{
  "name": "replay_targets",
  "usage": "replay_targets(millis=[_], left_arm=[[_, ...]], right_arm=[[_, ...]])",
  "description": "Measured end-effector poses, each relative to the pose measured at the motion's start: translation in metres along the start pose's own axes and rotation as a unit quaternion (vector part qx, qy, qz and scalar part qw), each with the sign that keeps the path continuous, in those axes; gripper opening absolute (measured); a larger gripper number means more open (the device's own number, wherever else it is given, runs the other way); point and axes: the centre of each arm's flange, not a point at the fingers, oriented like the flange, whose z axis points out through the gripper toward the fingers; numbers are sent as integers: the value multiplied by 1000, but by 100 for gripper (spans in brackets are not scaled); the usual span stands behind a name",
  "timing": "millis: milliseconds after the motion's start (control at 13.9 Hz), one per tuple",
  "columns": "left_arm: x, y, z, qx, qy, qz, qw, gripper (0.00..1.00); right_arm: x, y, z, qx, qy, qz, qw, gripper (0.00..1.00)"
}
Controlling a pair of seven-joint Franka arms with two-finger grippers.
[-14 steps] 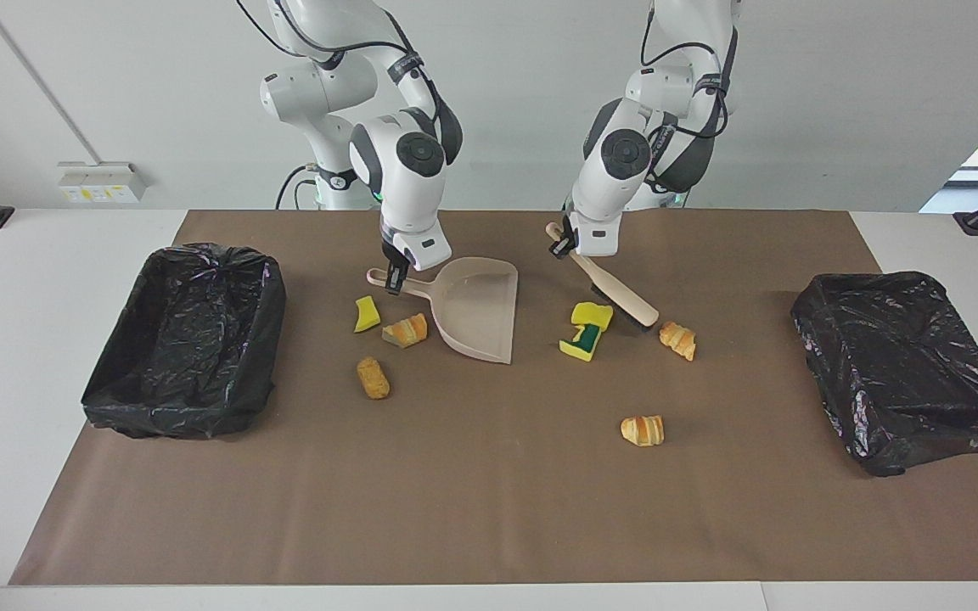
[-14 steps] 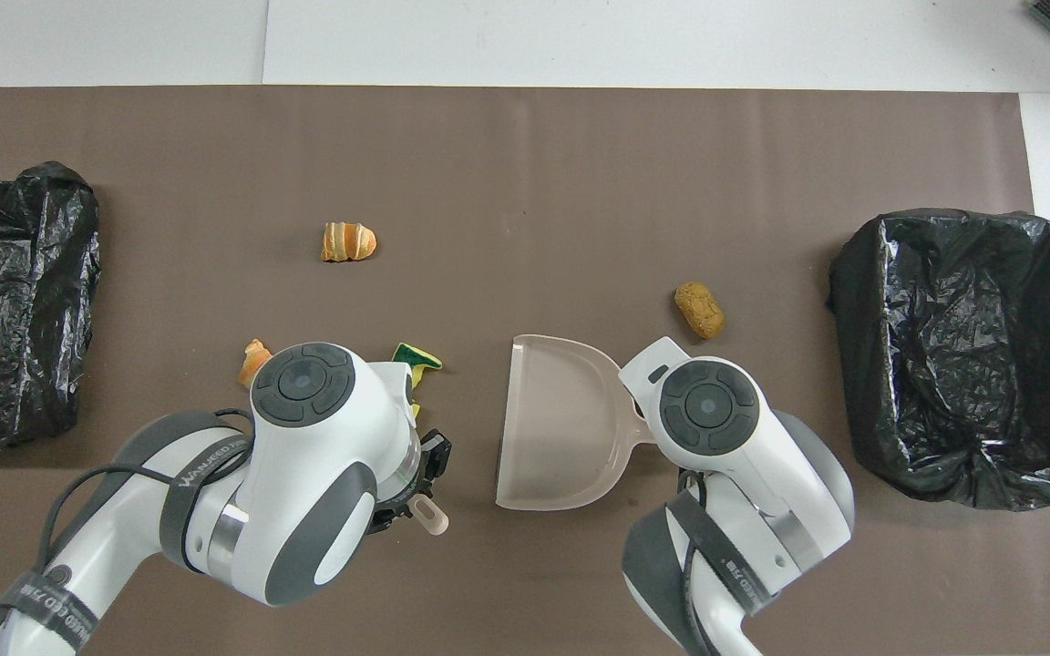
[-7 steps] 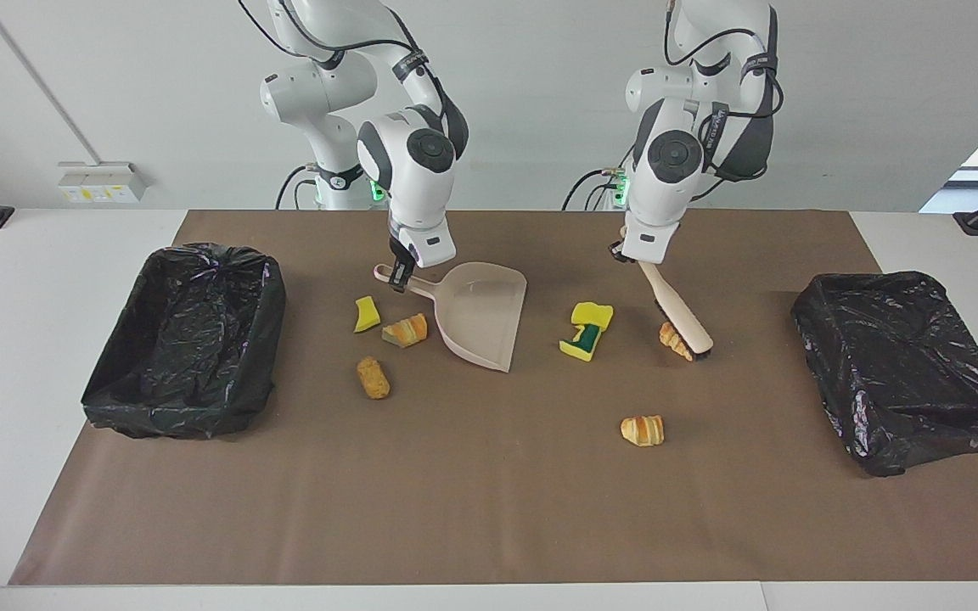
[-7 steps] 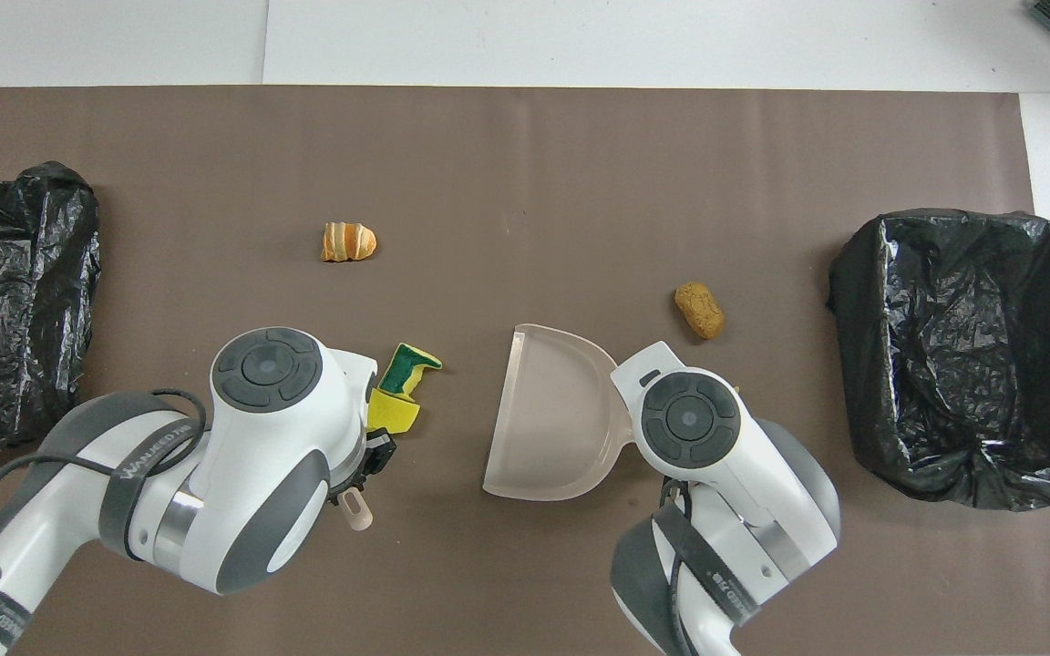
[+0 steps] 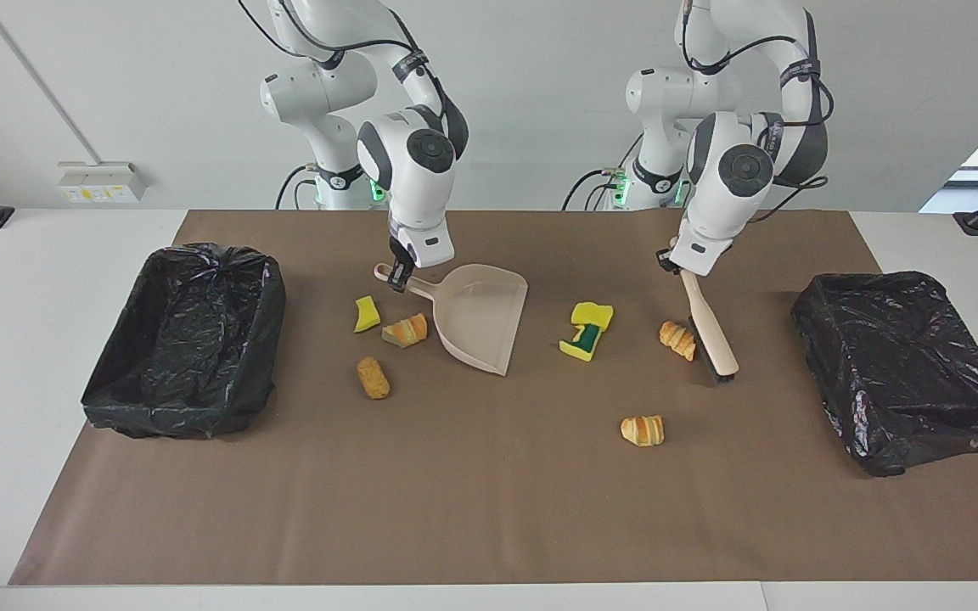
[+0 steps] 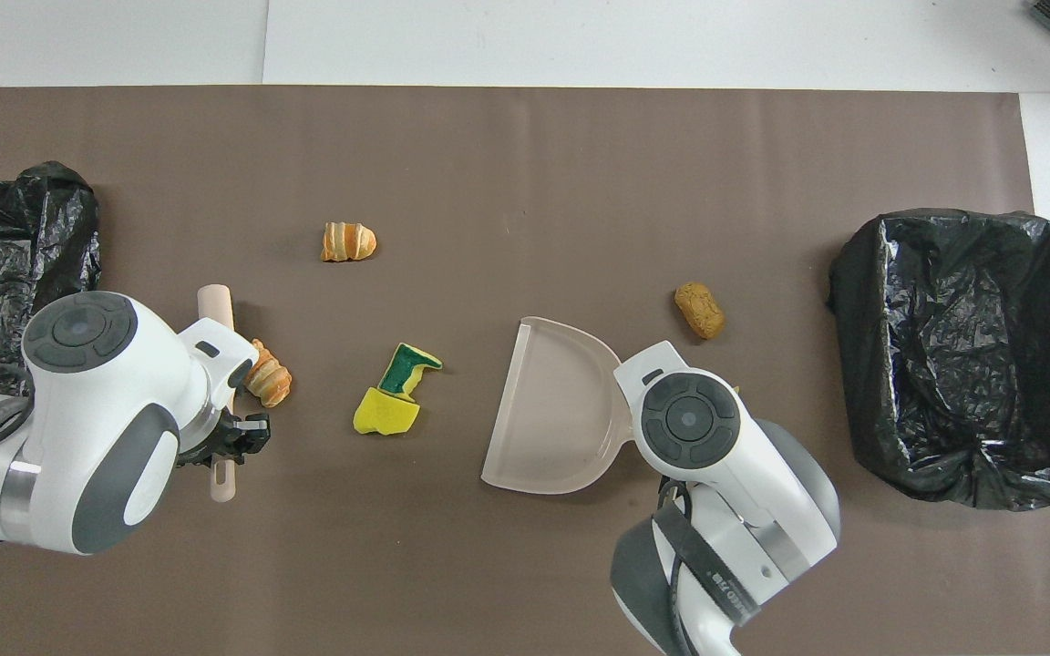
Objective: Sweep and dump trash in bin
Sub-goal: 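Sweep the nearby sponges into the dustpan with the left gripper's brush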
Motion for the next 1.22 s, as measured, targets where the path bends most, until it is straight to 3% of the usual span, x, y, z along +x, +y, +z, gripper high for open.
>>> replay_targets(millis=[504,863,1223], left_arm=[[-28,39,28,0,37,47,998,28],[-63,126,32,-77,48,65,994,28],[-105,224,19,-158,72,14,985,28]], right_arm=[[0,0,0,0,0,0,1000,32],[0,0,0,0,0,0,1000,32],[-3,2,2,2,-1,3,1000,32]])
